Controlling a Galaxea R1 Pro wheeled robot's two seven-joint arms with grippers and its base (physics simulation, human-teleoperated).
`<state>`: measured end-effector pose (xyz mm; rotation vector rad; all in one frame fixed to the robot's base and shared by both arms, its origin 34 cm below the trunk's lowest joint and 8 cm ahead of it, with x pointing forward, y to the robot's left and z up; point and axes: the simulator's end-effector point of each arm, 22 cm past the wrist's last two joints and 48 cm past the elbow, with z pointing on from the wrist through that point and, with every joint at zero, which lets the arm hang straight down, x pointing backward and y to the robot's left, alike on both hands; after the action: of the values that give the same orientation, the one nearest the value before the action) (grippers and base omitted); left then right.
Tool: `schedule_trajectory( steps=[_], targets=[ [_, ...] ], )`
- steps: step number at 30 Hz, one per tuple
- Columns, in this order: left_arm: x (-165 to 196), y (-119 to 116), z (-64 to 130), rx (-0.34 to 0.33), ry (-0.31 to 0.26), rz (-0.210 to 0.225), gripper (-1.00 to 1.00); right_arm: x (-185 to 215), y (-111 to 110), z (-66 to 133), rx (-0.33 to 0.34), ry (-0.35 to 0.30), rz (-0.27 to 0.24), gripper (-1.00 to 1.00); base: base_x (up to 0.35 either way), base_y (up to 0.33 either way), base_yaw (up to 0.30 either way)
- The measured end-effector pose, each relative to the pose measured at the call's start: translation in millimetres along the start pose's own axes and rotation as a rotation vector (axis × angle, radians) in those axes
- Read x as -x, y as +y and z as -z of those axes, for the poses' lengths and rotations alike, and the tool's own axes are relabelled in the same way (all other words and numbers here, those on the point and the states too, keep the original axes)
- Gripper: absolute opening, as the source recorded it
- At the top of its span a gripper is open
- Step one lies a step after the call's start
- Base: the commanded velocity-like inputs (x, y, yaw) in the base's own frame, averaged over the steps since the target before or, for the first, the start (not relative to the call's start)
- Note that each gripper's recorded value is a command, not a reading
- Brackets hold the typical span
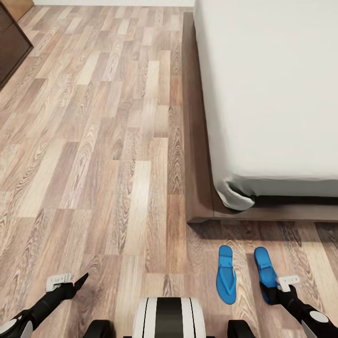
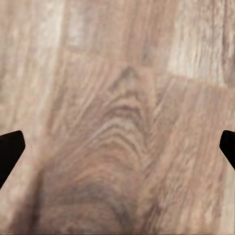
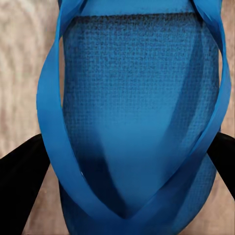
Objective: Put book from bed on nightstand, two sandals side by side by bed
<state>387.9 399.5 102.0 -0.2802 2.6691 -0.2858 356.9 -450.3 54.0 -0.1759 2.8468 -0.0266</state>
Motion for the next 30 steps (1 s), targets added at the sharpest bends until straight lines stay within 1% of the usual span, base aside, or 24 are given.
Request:
schedule_trajectory(
  steps=[3, 11, 19, 28, 29, 30],
  targets=[
    [-1.6, 0.1, 0.0, 0.000, 0.002, 0.001, 1.00, 0.0, -0.1, 0.0, 0.000, 0.000, 0.000, -1.00, 0.029, 0.113, 0.000],
    [-2.0, 0.1, 0.0, 0.000, 0.003, 0.002, 1.00, 0.0, -0.1, 0.0, 0.000, 0.000, 0.001, -1.00, 0.003, 0.014, 0.000],
    [-2.0, 0.1, 0.1, 0.000, 0.003, 0.002, 1.00, -0.1, 0.0, 0.0, 0.000, 0.000, 0.000, -1.00, 0.000, 0.190, 0.000],
    [-2.0, 0.1, 0.0, 0.000, 0.003, 0.002, 1.00, 4.5, 0.2, -1.1, 0.000, -0.005, -0.001, -1.00, 0.000, 0.014, 0.000],
    [-2.0, 0.1, 0.0, 0.000, 0.003, 0.002, 1.00, 7.1, 1.3, -2.0, 0.003, -0.003, -0.002, -1.00, 0.000, 0.000, 0.000],
    [-2.1, -0.1, -0.1, 0.000, 0.003, 0.002, 1.00, 8.9, 3.3, -3.7, 0.008, 0.015, -0.007, -1.00, 0.000, 0.000, 0.000]
  ],
)
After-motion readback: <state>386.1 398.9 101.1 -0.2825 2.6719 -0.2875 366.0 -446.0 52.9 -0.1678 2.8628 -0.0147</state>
